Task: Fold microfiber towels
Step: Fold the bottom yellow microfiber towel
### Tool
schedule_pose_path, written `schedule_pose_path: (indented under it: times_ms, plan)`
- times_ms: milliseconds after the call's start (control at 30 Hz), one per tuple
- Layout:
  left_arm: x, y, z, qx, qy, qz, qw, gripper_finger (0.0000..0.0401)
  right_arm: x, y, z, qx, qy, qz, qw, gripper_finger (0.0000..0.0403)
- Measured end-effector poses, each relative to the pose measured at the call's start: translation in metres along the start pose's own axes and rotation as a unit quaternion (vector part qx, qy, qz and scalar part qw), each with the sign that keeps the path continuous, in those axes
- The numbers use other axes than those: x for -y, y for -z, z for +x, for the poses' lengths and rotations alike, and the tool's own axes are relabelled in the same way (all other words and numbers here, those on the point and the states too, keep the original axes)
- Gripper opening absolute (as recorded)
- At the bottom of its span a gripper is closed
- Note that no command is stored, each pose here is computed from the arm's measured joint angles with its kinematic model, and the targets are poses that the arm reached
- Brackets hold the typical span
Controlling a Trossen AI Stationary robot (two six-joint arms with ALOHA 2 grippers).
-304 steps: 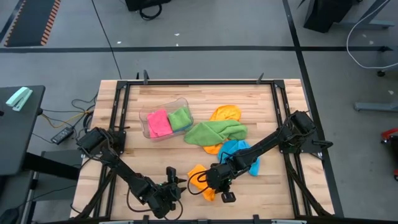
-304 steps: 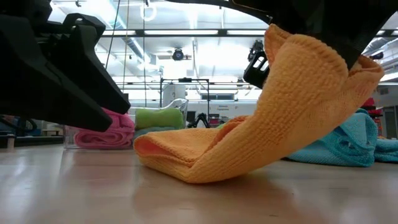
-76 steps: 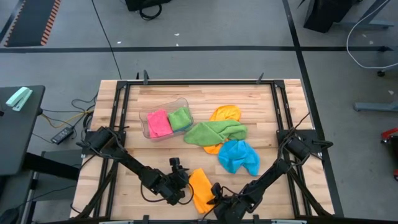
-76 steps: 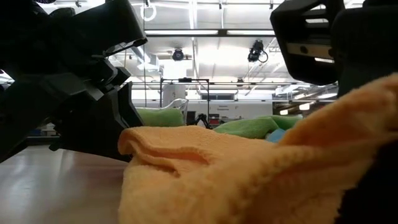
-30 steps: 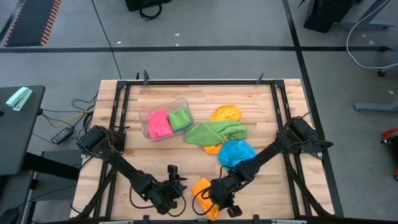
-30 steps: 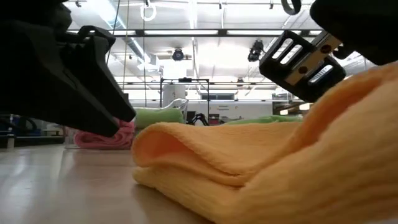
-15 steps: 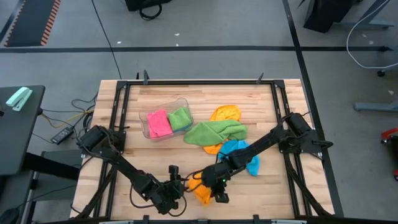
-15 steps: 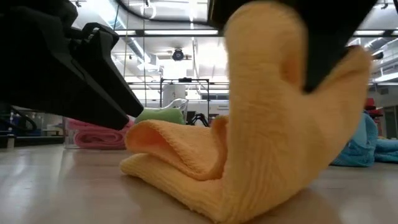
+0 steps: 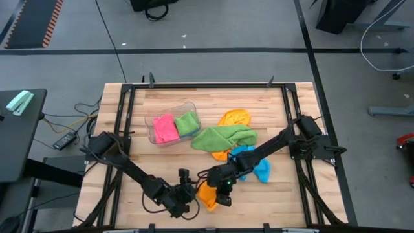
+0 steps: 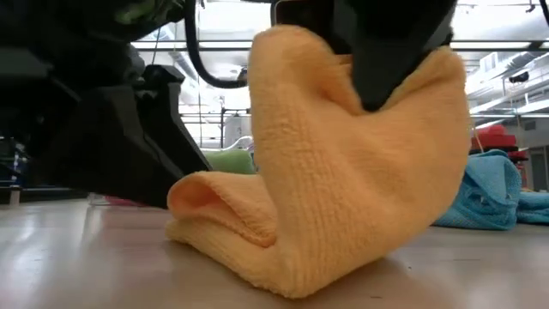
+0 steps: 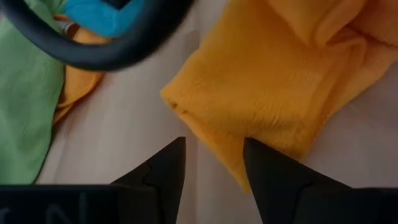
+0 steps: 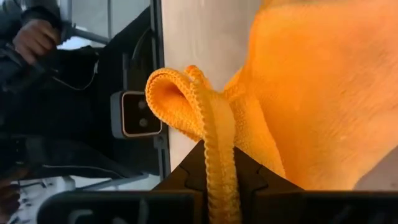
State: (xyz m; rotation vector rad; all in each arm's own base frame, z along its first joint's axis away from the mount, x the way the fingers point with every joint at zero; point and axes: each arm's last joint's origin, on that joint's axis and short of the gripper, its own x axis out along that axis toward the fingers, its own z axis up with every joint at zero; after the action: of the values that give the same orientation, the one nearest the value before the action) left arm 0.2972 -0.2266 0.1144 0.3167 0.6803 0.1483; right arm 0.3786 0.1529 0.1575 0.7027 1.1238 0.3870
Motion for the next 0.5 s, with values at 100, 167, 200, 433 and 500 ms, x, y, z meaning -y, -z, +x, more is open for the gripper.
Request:
schedule_pose_path:
  times_ms: [100, 167, 200, 433, 500]
  plan:
    - [0.002, 0.001, 0.003, 0.007, 0.002, 0.012, 1.000, 0.0172, 0.005, -0.006, -0.002, 0.011, -0.002, 0.008, 1.000, 0.0039]
    - [0.003, 0.001, 0.003, 0.006, 0.002, 0.019, 1.000, 0.0172, 0.012, -0.008, 0.000, 0.010, 0.004, 0.022, 1.000, 0.0039]
    - [0.002, 0.001, 0.003, 0.007, 0.002, 0.019, 1.000, 0.0172, 0.016, -0.010, 0.003, 0.011, 0.003, 0.028, 1.000, 0.0039]
    - [0.002, 0.000, 0.004, 0.009, 0.001, 0.018, 1.000, 0.0172, 0.026, -0.016, 0.005, 0.018, -0.005, 0.050, 0.999, 0.0039]
    - [0.002, 0.000, 0.004, 0.011, 0.001, 0.016, 1.000, 0.0172, 0.025, -0.018, 0.004, 0.024, -0.010, 0.053, 0.998, 0.0039]
